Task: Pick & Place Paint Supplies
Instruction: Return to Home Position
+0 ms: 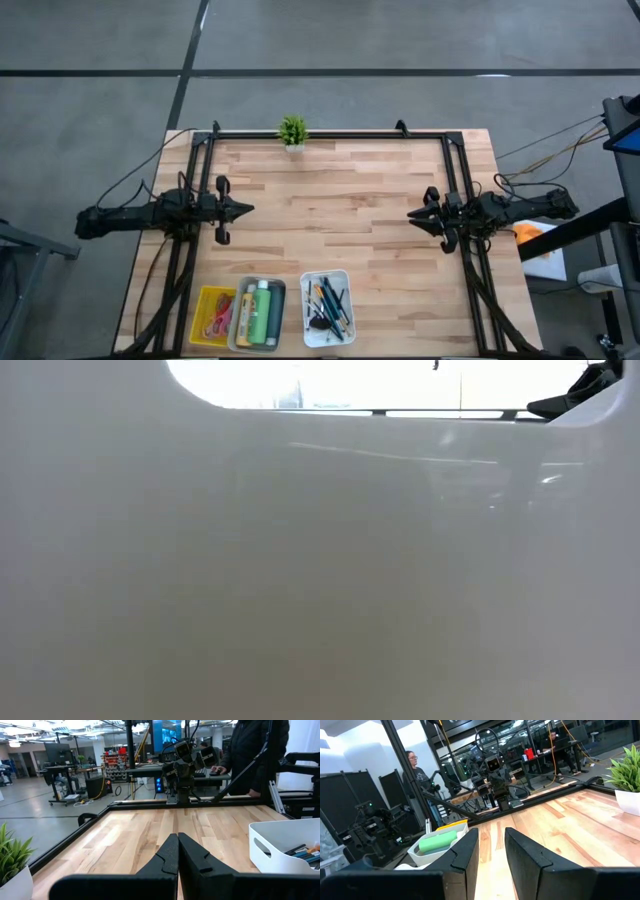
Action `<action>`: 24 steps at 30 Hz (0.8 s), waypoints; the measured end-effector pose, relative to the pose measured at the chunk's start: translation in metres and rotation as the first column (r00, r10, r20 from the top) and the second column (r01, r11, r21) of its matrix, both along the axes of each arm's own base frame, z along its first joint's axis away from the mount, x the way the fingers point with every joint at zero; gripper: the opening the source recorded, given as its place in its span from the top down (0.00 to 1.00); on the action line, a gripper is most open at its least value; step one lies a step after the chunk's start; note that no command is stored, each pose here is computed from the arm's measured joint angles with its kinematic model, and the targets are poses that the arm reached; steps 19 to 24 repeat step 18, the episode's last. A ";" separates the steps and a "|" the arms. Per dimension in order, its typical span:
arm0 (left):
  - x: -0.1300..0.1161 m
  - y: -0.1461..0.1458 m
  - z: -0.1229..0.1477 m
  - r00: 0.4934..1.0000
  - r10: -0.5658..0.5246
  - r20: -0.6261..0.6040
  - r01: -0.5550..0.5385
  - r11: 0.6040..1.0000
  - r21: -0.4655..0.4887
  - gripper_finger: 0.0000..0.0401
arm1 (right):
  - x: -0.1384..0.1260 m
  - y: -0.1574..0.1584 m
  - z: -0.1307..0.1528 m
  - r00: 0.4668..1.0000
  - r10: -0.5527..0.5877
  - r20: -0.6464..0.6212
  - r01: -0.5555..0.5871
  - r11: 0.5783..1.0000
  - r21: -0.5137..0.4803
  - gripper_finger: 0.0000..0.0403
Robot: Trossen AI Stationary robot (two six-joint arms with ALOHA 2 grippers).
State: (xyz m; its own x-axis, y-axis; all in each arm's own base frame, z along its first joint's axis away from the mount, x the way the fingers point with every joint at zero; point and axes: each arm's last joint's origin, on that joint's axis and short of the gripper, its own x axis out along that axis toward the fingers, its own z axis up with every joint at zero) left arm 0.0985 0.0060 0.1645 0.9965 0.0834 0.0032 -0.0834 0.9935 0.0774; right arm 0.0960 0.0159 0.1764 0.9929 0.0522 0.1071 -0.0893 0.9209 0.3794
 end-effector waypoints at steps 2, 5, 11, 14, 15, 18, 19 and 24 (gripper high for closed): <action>0.000 0.000 0.000 1.000 0.000 0.000 0.000 1.000 0.000 1.00 | 0.000 0.000 0.000 1.000 0.000 0.000 0.000 1.000 0.000 0.77; 0.000 0.000 0.000 1.000 0.000 0.000 0.000 1.000 0.000 1.00 | 0.000 0.000 0.000 1.000 0.000 0.000 0.000 1.000 0.000 0.77; 0.000 0.000 0.000 1.000 0.000 0.000 0.000 1.000 0.000 1.00 | 0.000 0.000 0.000 1.000 0.000 0.000 0.000 1.000 0.000 0.77; 0.000 0.000 0.000 1.000 0.000 0.000 0.000 1.000 0.000 1.00 | 0.000 0.000 0.000 1.000 0.000 0.000 0.000 1.000 0.000 0.77; 0.000 0.000 0.000 1.000 0.000 0.000 0.000 1.000 0.000 1.00 | 0.000 0.000 0.000 1.000 0.000 0.000 0.000 1.000 0.000 0.77; 0.000 0.000 0.000 1.000 0.000 0.000 0.000 1.000 0.000 1.00 | 0.000 0.000 0.000 1.000 0.000 0.000 0.000 1.000 0.000 0.77; 0.000 0.000 0.000 1.000 0.000 0.000 0.000 1.000 0.000 1.00 | 0.000 0.000 0.000 1.000 0.000 0.000 0.000 1.000 0.000 0.77; 0.000 0.000 0.000 1.000 0.000 0.000 0.000 1.000 0.000 1.00 | 0.000 0.000 0.000 1.000 0.000 0.000 0.000 1.000 0.000 0.77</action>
